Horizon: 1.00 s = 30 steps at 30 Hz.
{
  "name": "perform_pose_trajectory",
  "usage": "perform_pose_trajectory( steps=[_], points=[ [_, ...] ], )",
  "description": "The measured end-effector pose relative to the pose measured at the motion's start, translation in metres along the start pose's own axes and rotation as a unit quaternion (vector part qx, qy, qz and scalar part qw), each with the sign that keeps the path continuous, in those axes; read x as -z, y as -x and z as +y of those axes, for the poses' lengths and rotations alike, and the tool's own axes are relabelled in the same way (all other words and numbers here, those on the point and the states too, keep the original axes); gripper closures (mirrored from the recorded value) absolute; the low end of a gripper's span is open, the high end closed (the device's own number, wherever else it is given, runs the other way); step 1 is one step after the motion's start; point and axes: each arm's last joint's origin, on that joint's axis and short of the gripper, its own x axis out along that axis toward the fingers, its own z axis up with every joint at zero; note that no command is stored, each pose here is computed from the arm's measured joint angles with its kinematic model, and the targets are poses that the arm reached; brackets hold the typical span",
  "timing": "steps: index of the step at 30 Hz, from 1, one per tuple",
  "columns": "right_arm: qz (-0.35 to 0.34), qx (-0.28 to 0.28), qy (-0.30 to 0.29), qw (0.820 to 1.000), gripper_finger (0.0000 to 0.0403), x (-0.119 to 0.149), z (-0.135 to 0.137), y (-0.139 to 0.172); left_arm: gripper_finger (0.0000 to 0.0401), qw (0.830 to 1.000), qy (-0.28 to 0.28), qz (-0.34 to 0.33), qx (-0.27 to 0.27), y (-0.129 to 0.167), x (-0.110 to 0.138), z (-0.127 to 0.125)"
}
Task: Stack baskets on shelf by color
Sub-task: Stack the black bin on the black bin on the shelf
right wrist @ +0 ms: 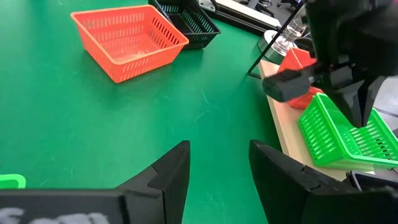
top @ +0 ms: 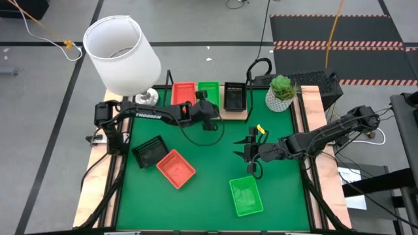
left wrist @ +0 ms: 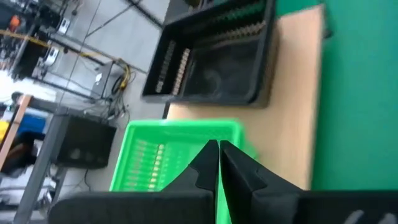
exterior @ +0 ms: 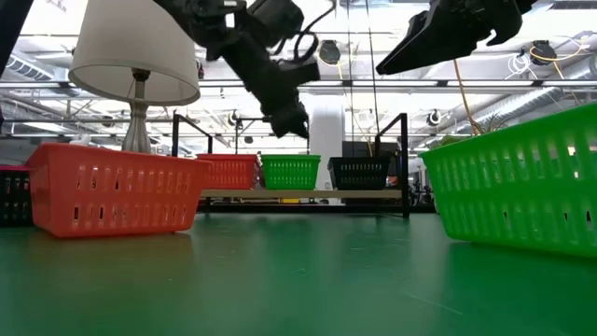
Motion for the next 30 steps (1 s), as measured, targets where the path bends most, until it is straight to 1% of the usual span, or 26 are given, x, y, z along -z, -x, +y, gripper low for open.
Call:
perform_pose_trajectory(
  steps=[2, 5, 7, 9, 11, 13, 15, 18, 20, 23, 26, 28, 30],
  points=[
    [0.002, 0.000, 0.001, 1.000, 0.0243, 0.000, 0.000, 0.000, 0.0386, 1.000, -0.004, 0.000, 0.000, 0.004, -0.005, -0.002],
    [0.010, 0.000, 0.005, 1.000, 0.0243, 0.002, 0.000, 0.000, 0.0396, 1.000, 0.009, 0.001, 0.000, 0.007, -0.007, -0.006],
    [0.020, -0.001, 0.009, 1.000, 0.0243, 0.004, 0.000, 0.000, 0.0398, 1.000, 0.015, 0.004, 0.011, 0.013, -0.008, -0.006],
    [0.035, -0.002, 0.006, 0.999, 0.0243, 0.007, 0.000, 0.000, 0.0394, 0.999, 0.030, 0.009, 0.040, 0.027, -0.007, -0.003],
    [0.051, -0.002, 0.004, 0.999, 0.0243, 0.011, 0.000, 0.000, 0.0389, 0.994, 0.069, 0.005, 0.081, 0.047, -0.007, 0.008],
    [0.064, -0.002, 0.001, 0.998, 0.0243, 0.013, 0.000, 0.001, 0.0389, 0.986, 0.111, -0.011, 0.127, 0.068, -0.008, 0.019],
    [0.073, -0.002, 0.001, 0.997, 0.0243, 0.015, 0.000, 0.001, 0.0396, 0.976, 0.139, -0.026, 0.165, 0.091, -0.008, 0.023],
    [0.075, 0.001, -0.004, 0.997, 0.0243, 0.016, -0.001, 0.000, 0.0396, 0.971, 0.130, -0.044, 0.196, 0.125, -0.005, 0.011],
    [0.075, 0.004, -0.013, 0.997, 0.0243, 0.016, -0.002, 0.000, 0.0395, 0.971, 0.125, -0.047, 0.200, 0.144, 0.002, 0.001],
    [0.075, 0.007, -0.032, 0.997, 0.0243, 0.015, -0.003, -0.001, 0.0398, 0.968, 0.137, -0.062, 0.201, 0.169, 0.012, -0.016],
    [0.063, 0.008, -0.053, 0.997, 0.0243, 0.013, -0.004, -0.001, 0.0396, 0.965, 0.134, -0.047, 0.220, 0.181, 0.031, -0.042],
    [0.051, 0.007, -0.061, 0.997, 0.0243, 0.010, -0.004, -0.001, 0.0390, 0.965, 0.129, -0.025, 0.227, 0.187, 0.047, -0.057],
    [0.045, -0.005, -0.065, 0.997, 0.0243, 0.009, -0.003, -0.002, 0.0386, 0.962, 0.143, -0.006, 0.232, 0.193, 0.056, -0.068]
  ],
)
